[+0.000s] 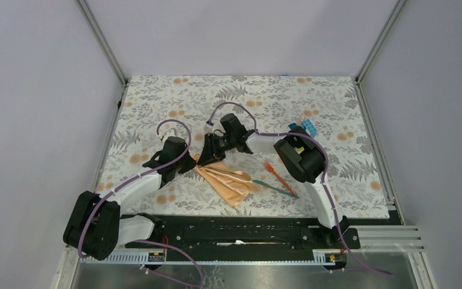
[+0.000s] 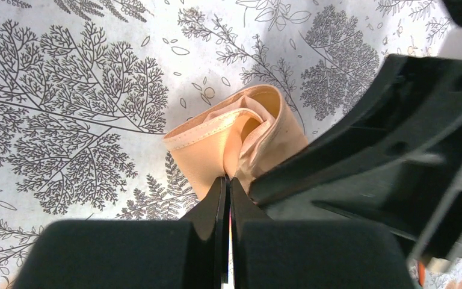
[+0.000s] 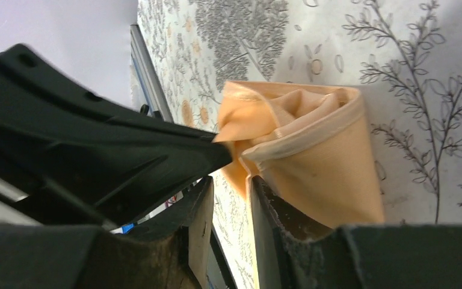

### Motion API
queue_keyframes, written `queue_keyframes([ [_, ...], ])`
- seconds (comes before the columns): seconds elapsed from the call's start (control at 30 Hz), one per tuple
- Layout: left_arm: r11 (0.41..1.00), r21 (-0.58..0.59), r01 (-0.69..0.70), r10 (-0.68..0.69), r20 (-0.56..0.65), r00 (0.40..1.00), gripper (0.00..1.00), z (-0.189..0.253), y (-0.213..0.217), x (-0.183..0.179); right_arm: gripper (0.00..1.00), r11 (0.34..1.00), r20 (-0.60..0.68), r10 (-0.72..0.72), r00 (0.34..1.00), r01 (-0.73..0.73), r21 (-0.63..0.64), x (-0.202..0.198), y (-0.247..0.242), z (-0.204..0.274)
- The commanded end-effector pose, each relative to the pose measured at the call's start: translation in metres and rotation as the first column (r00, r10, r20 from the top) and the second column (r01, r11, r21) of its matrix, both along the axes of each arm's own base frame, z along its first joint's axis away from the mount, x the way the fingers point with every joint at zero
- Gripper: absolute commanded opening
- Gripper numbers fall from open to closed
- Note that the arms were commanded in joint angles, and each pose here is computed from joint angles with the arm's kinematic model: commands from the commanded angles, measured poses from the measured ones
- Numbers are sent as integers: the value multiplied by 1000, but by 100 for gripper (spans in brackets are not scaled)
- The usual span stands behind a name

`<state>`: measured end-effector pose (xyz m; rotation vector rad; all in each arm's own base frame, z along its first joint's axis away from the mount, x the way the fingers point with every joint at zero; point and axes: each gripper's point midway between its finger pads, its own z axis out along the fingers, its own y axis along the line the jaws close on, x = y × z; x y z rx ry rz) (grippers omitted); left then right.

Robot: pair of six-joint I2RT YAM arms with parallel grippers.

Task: Fold the napkin into a case and place the utensils inside
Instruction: Stuff the top corner of the smaller-rectangle-folded napkin into the folded napkin.

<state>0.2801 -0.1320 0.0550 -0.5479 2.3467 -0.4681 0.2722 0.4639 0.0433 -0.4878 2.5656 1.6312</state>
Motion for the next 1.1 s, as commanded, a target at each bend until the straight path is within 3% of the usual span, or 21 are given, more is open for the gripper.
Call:
queue_keyframes([
  [0.0,1000,12,0,0,24,1000,0,0,3,2,38,995,112,51,992,-59,75,7,-3,53],
  [0.5,999,-7,38,-38,45,998,0,6,-5,5,37,999,159,35,987,-31,-25,29,-11,17],
  [0.73,998,-36,61,-58,63,996,0,16,-15,15,19,997,122,64,990,-57,-57,11,7,-9],
  [1.07,997,-51,55,-54,33,998,0,6,-24,28,7,995,62,59,996,-54,-78,-13,21,-29],
])
